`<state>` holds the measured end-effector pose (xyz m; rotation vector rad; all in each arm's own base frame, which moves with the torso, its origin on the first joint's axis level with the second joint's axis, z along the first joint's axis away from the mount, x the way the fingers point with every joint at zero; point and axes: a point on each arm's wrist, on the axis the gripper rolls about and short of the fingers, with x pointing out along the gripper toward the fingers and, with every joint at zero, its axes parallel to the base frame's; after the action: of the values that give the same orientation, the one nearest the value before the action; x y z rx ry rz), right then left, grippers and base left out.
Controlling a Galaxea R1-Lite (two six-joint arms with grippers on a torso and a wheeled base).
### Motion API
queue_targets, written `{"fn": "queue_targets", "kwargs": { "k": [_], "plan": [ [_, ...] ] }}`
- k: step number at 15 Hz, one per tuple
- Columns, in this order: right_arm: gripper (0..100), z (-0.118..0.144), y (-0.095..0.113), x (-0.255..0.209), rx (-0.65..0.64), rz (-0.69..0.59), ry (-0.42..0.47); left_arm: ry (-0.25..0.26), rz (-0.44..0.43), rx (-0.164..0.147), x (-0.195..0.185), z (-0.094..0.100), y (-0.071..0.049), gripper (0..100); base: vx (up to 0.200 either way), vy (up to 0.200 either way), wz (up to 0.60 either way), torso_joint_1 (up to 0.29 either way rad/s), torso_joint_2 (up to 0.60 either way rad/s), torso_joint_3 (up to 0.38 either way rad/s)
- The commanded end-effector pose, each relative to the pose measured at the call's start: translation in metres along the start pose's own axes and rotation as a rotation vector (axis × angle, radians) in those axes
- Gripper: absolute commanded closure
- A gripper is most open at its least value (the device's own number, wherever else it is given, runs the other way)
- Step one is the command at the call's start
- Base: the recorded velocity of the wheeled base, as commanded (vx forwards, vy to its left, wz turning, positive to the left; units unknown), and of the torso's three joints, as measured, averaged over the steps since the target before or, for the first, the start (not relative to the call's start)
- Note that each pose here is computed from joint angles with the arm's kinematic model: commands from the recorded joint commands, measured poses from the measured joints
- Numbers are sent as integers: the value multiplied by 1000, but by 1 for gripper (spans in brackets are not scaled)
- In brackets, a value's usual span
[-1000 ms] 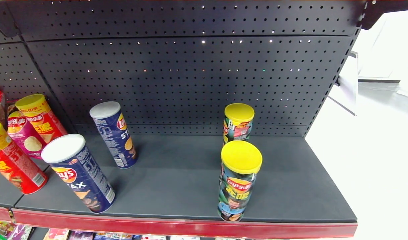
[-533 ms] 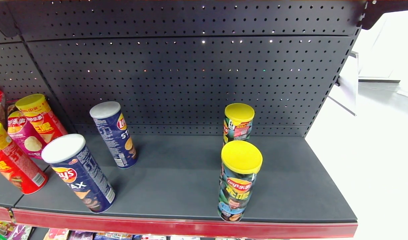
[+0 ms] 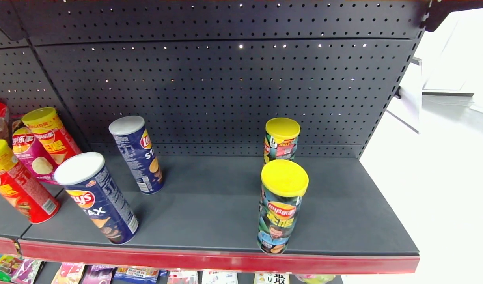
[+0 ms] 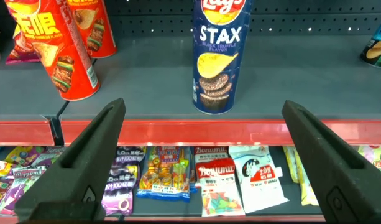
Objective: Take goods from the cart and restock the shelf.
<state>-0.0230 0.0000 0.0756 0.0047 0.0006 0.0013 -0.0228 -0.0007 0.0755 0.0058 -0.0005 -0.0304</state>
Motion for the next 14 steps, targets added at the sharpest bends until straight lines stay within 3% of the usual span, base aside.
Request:
{"fn": "queue_targets", "kwargs": {
  "k": [1,5,14],
  "plan": [
    [0,0,0,0,0,0,1,0,0,0,0,0,0,0,-200,0,0,-2,12,2],
    [0,0,0,0,0,0,1,0,-2,0,0,0,0,0,-50,0,0,-3,1,4],
    [0,0,0,0,0,0,1,0,-2,0,0,0,0,0,0,200,0,5,4,2]
  ]
}}
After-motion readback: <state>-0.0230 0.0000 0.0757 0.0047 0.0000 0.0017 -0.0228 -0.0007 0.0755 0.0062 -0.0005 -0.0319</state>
